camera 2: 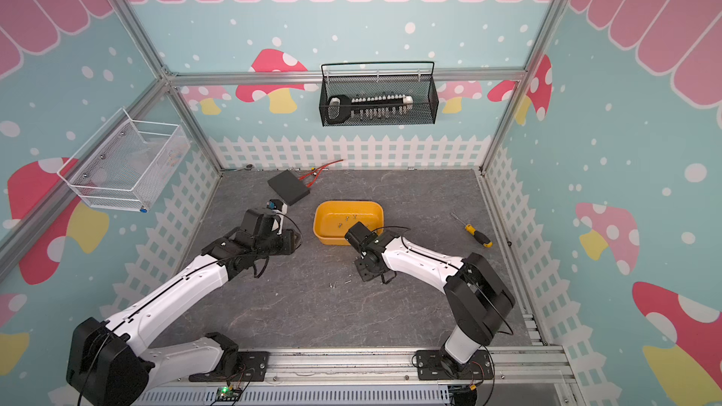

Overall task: Put the screws on the desktop into the storage box
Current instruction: Pick up the screw from the center of the board.

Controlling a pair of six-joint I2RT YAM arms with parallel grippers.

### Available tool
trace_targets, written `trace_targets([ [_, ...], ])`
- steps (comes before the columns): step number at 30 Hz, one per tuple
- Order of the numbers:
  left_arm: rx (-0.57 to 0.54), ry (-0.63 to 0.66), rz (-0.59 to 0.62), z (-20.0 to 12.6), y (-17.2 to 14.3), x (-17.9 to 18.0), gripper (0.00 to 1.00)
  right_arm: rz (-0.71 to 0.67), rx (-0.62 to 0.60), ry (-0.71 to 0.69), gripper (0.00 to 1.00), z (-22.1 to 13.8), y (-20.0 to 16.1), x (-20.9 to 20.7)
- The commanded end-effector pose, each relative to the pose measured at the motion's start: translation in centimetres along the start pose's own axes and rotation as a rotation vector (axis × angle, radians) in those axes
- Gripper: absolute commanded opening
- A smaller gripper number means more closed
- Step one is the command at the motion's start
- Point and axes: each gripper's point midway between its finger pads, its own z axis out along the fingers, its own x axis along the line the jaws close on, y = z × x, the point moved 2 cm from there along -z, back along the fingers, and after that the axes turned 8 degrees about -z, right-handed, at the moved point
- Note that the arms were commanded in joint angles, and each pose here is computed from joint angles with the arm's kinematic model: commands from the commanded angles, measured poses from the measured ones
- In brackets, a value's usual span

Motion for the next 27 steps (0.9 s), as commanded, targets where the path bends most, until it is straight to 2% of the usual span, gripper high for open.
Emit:
trace_targets([
  [1, -0.014, -0.022, -0.011, -0.3, 0.1, -0.1, 0.48, 0.034, 0.004, 0.013, 0.40, 0.3, -0.7, 0.2],
  [5, -0.013, -0.032, -0.012, -0.2, 0.1, -0.3, 0.48, 0.077, 0.013, 0.017, 0.41, 0.6, -1.5, 0.2],
  [12, -0.012, -0.033, -0.008, -0.2, 0.1, -0.3, 0.48, 0.235, 0.014, 0.016, 0.44, 1.2, -2.7, 0.2],
  [23, -0.015, -0.038, -0.004, -0.3, 0.2, -0.4, 0.48, 0.457, -0.063, -0.004, 0.45, 0.4, -3.4, -0.8],
  [27, -0.011, -0.040, -0.003, -0.2, 0.1, -0.4, 0.48, 0.489, -0.056, -0.022, 0.46, 0.7, -4.1, -1.1],
])
